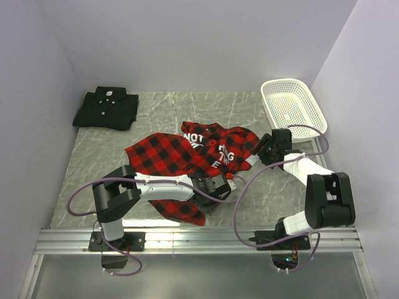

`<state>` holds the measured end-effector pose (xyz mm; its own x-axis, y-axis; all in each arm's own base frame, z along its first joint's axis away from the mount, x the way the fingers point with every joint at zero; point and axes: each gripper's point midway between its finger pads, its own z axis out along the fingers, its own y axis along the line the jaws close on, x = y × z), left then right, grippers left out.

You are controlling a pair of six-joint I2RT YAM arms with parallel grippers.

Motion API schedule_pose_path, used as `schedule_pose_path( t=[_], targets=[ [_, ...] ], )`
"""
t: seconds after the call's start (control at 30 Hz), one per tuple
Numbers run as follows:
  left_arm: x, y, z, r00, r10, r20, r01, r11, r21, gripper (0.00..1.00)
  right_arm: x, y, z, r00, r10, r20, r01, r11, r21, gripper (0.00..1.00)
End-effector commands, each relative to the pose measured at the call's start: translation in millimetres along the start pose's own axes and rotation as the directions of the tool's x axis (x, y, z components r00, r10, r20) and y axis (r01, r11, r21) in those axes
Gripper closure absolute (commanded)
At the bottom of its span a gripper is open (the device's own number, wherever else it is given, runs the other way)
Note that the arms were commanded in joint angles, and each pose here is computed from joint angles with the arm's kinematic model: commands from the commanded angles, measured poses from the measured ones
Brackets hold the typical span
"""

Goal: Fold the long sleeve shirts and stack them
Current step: Flatten the shirt out

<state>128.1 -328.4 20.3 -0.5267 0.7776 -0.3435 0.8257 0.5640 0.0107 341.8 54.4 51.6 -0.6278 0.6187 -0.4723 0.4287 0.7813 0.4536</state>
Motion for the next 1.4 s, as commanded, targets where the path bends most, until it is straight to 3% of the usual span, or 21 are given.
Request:
schedule_pose_path(
  t=[0.0,0.23,0.4,0.67,0.87,0.9,0.93,1.0,1.13,1.23,1.37],
  targets=[
    [-12.6,-6.7,-25.5,0.998,-0.008,0.063,0.006,0.999,0.035,0.93,-18.2,9.9,11.3,0.999,0.022,0.047,-0.022,1.0,-0.012,0.29],
    [-20.8,-2.5,-45.1,0.993,-0.033,0.114,0.03,0.999,0.035,0.98,-30.0,1.9,25.2,0.995,0.053,0.079,-0.058,0.996,0.063,0.3],
    [-25.7,-0.7,-53.6,0.988,-0.053,0.145,0.046,0.998,0.053,1.0,-19.7,8.4,36.9,0.999,0.038,0.018,-0.039,0.999,0.035,0.31],
    [-35.0,15.4,-69.9,0.975,-0.109,0.196,0.1,0.993,0.057,0.99,0.2,12.4,43.8,0.997,0.016,-0.079,-0.014,1.0,0.025,0.44],
    [-39.2,24.1,-83.1,0.96,-0.151,0.237,0.134,0.987,0.084,1.0,1.8,19.5,46.8,0.996,-0.001,-0.087,0.002,1.0,0.009,0.63],
    [-39.9,27.7,-87.1,0.955,-0.163,0.248,0.146,0.985,0.086,0.99,-0.4,19.6,46.4,0.997,-0.002,-0.079,0.003,1.0,0.009,0.78],
    [-39.8,29.9,-88.9,0.953,-0.17,0.251,0.153,0.984,0.085,0.99,-1.3,20.0,44.7,0.997,-0.008,-0.077,0.009,1.0,0.012,0.87],
    [-40.4,39.1,-95.1,0.945,-0.187,0.268,0.174,0.982,0.072,0.99,-11.3,21.4,40.5,0.998,-0.031,-0.049,0.032,0.999,0.022,1.0],
    [-47.5,62.2,-117.2,0.921,-0.208,0.329,0.21,0.977,0.029,1.0,-49.5,32.1,11.4,0.994,-0.094,0.052,0.091,0.994,0.058,1.0],
    [-56.9,85.1,-144.8,0.893,-0.199,0.405,0.23,0.973,-0.03,1.0,-100.7,58.2,-37.7,0.969,-0.132,0.208,0.125,0.991,0.048,1.0],
    [-81.4,117.0,-202.9,0.814,-0.174,0.554,0.277,0.955,-0.107,1.0,-165.2,98.1,-112.5,0.901,-0.146,0.409,0.156,0.988,0.009,1.0]
  ],
)
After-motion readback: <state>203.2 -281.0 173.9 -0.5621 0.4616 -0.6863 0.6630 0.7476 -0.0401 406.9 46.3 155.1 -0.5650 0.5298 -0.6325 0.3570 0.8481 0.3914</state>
